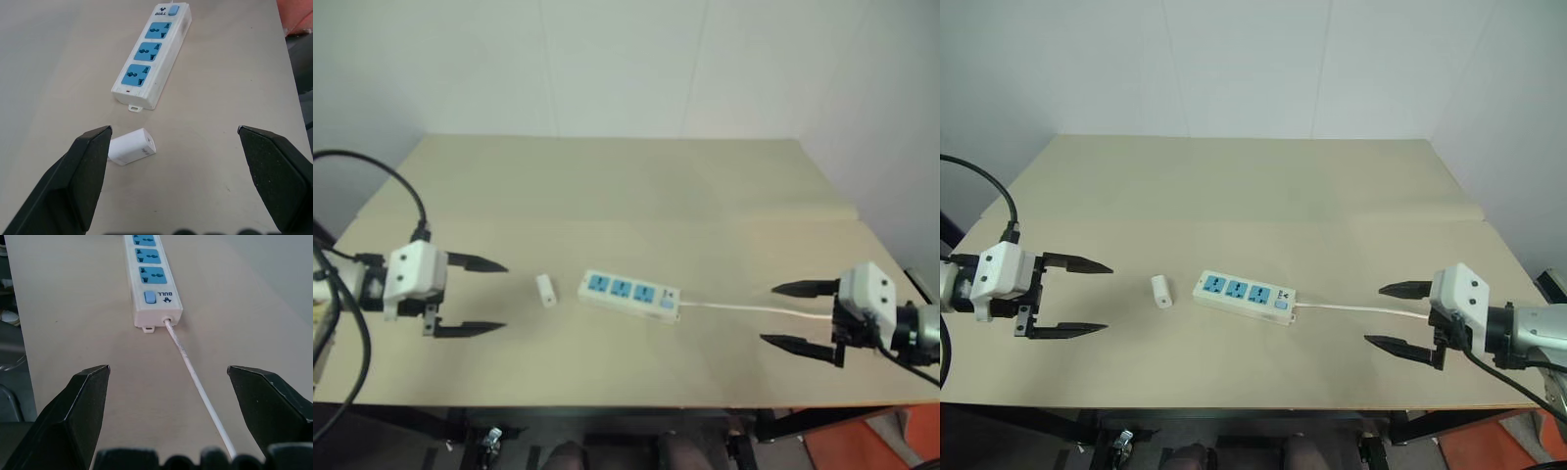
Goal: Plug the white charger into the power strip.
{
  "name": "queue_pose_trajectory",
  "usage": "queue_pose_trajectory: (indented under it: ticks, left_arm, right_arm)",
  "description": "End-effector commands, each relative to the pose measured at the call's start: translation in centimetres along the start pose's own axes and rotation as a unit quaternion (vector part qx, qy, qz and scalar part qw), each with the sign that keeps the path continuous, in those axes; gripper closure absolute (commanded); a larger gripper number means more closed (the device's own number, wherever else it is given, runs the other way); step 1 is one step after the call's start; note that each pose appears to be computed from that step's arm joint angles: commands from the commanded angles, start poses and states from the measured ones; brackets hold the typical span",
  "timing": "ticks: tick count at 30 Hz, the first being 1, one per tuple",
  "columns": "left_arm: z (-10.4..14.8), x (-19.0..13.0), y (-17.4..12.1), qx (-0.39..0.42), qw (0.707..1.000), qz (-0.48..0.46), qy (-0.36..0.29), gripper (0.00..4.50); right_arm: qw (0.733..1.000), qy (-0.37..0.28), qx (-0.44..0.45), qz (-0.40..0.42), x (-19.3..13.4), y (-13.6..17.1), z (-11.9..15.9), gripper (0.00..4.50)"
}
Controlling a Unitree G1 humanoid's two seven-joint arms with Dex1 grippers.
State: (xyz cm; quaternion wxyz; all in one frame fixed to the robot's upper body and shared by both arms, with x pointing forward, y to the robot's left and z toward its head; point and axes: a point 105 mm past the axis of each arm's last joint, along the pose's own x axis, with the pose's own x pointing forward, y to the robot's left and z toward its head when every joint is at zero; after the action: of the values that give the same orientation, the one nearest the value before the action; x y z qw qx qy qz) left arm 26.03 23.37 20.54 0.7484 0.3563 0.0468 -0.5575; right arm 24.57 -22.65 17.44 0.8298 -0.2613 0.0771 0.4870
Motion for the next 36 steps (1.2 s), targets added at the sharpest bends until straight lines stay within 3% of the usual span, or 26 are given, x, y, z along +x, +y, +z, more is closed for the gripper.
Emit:
queue_pose_trajectory:
  ticks: [1,12,21,30,36]
  left_arm:
    - [1.1,0.2,0.2,0.028,1.0,0.005,-0.007,0.0]
    - [1.0,0.3,0.3,0.022,1.0,0.013,-0.007,0.0]
    - [2.6,0.5,0.8,0.035,0.998,0.015,-0.047,0.0]
    - [2.0,0.3,0.4,0.033,0.999,0.011,-0.034,0.0]
    - [2.1,0.4,0.7,0.035,0.999,0.013,-0.036,0.0]
  right_arm:
    - [1.0,-0.002,-0.02,-0.015,-0.6,-0.3,0.9,0.02]
    - [0.999,-0.009,-0.035,-0.015,-0.5,-0.3,0.9,0.02]
    - [0.999,-0.009,-0.035,-0.008,-0.6,0.2,0.6,0.02]
    - [0.999,-0.004,-0.033,-0.005,-0.3,0.1,0.2,0.02]
    - [0.999,-0.052,-0.001,0.001,1.6,-0.4,0.2,0.02]
